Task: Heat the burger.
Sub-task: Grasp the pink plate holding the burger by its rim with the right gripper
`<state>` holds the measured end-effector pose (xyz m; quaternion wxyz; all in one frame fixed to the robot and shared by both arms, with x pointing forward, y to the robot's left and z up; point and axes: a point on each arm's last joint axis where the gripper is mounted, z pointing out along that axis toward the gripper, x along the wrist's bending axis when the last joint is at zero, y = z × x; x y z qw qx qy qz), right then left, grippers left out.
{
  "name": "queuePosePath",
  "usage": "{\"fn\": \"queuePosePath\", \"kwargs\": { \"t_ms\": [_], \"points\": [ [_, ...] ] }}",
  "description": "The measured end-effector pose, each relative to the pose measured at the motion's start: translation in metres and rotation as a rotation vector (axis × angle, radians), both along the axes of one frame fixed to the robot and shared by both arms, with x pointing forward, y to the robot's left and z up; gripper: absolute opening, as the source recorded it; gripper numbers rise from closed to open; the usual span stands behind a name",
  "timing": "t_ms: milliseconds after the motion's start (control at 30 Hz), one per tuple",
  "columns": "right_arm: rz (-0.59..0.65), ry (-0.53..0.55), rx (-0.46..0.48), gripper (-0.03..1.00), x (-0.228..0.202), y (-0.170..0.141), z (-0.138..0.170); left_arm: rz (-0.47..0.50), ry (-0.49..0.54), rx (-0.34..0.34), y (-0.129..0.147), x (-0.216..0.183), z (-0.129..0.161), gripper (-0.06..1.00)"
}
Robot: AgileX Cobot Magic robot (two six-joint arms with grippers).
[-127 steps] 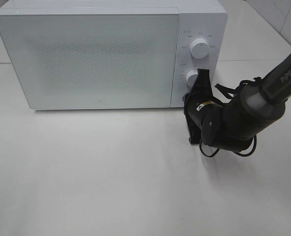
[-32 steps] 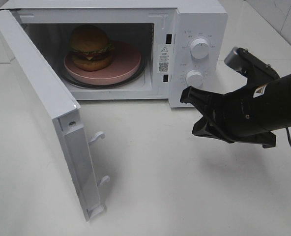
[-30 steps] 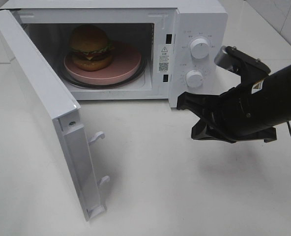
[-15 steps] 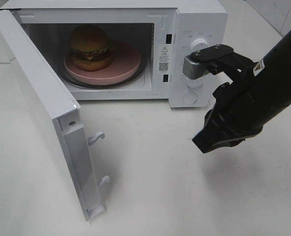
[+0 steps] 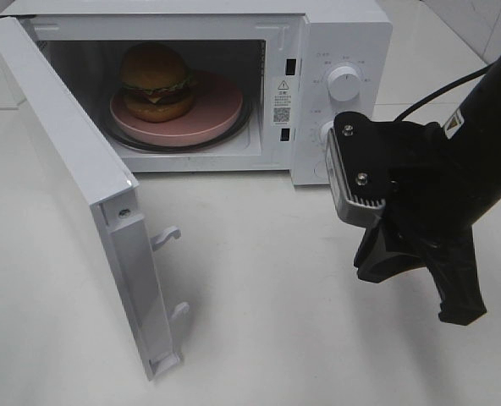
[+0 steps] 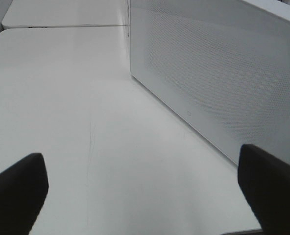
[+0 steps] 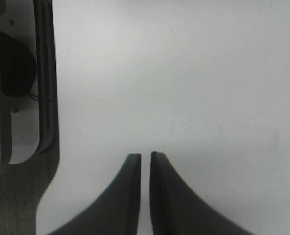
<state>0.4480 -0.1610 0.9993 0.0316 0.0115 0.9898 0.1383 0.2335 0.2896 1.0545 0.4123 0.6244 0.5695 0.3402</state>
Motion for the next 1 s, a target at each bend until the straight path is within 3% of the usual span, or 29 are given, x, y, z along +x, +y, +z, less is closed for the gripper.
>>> {"fn": "queuePosePath", "kwargs": {
  "t_ms": [133,467,633,700,733,800,833,900,933,1000],
  "points": [
    [0.096,-0.035,-0.032,0.09,0.001,-0.002,-0.001,0.0,0.0,0.0,0.0,0.0,0.0,0.99],
    [0.155,-0.105,-0.082,0.11,0.011,-0.003,0.015,0.0,0.0,0.0,0.0,0.0,0.0,0.99],
    [0.185,-0.158,-0.123,0.18,0.017,-0.004,0.024,0.0,0.0,0.0,0.0,0.0,0.0,0.99],
    [0.224,-0.189,-0.163,0.29,0.018,-0.003,0.026,0.0,0.0,0.0,0.0,0.0,0.0,0.99],
    [0.224,-0.189,-0.163,0.29,0.018,-0.003,0.026,0.0,0.0,0.0,0.0,0.0,0.0,0.99],
    [0.254,-0.212,-0.18,0.46,0.017,0.001,0.027,0.0,0.0,0.0,0.0,0.0,0.0,0.99],
    [0.254,-0.212,-0.18,0.46,0.017,0.001,0.027,0.0,0.0,0.0,0.0,0.0,0.0,0.99],
    [0.264,-0.248,-0.175,0.69,0.017,0.006,0.028,0.0,0.0,0.0,0.0,0.0,0.0,0.99],
    [0.264,-0.248,-0.175,0.69,0.017,0.006,0.028,0.0,0.0,0.0,0.0,0.0,0.0,0.99],
    [0.256,-0.266,-0.177,0.8,0.017,0.009,0.028,0.0,0.0,0.0,0.0,0.0,0.0,0.99]
  ]
}}
